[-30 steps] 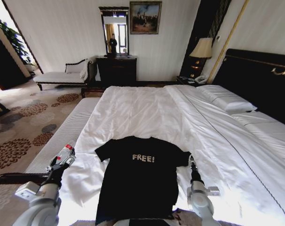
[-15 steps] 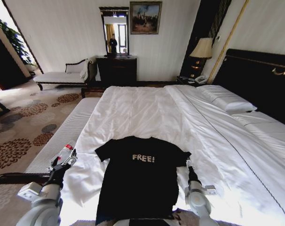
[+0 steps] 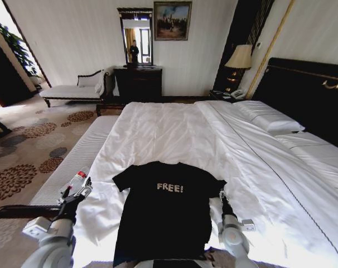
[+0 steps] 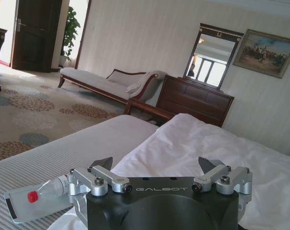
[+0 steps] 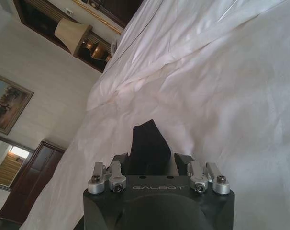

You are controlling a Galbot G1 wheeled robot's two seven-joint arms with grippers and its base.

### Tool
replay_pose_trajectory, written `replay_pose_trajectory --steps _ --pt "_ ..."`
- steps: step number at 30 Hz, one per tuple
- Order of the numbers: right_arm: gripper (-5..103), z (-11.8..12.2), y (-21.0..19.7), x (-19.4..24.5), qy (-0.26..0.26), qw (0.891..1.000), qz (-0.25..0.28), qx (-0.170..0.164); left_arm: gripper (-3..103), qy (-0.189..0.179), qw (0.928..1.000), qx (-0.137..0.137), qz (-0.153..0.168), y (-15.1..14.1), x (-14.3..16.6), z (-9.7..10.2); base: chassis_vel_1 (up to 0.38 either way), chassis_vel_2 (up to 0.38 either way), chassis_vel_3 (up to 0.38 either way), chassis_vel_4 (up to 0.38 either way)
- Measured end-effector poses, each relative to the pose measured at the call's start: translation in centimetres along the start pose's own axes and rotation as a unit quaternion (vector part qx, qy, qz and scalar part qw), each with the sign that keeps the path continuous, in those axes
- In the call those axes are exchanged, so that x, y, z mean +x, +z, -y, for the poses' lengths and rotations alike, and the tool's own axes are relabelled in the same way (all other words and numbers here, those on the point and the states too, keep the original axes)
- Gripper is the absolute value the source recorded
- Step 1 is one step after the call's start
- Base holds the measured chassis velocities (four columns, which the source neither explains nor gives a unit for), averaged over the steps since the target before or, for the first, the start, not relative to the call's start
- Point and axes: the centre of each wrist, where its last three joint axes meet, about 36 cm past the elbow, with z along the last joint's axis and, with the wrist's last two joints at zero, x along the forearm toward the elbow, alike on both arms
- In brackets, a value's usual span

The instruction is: Fold the clothes on the bed.

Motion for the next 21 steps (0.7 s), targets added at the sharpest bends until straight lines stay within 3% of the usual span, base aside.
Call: replay_pose_trajectory --steps 2,5,7,14,21 --pt "54 -0.1 0.0 0.0 -0.002 1.000 0.000 0.000 100 0.000 1.0000 0.000 0.000 0.0 0.0 0.0 0.000 0.000 0.000 0.000" --pt "38 -0.5 0.2 0.4 -0.009 1.000 -0.003 -0.001 100 -0.002 1.0000 0.000 0.000 0.2 0.0 0.1 0.000 0.000 0.000 0.000" --pt "38 -0.6 0.3 0.5 -0.011 1.000 -0.005 0.000 100 -0.002 1.0000 0.000 0.000 0.3 0.0 0.1 0.000 0.000 0.000 0.000" --pt "6 -0.7 0.6 0.5 -0.015 1.000 -0.008 0.008 100 -0.006 1.0000 -0.001 -0.002 0.7 0.1 -0.1 0.000 0.000 0.000 0.000" --pt "1 -1.2 0.4 0.2 -0.044 0.999 -0.003 0.026 100 -0.004 1.0000 0.000 -0.002 1.0 -0.1 0.2 0.000 0.000 0.000 0.000"
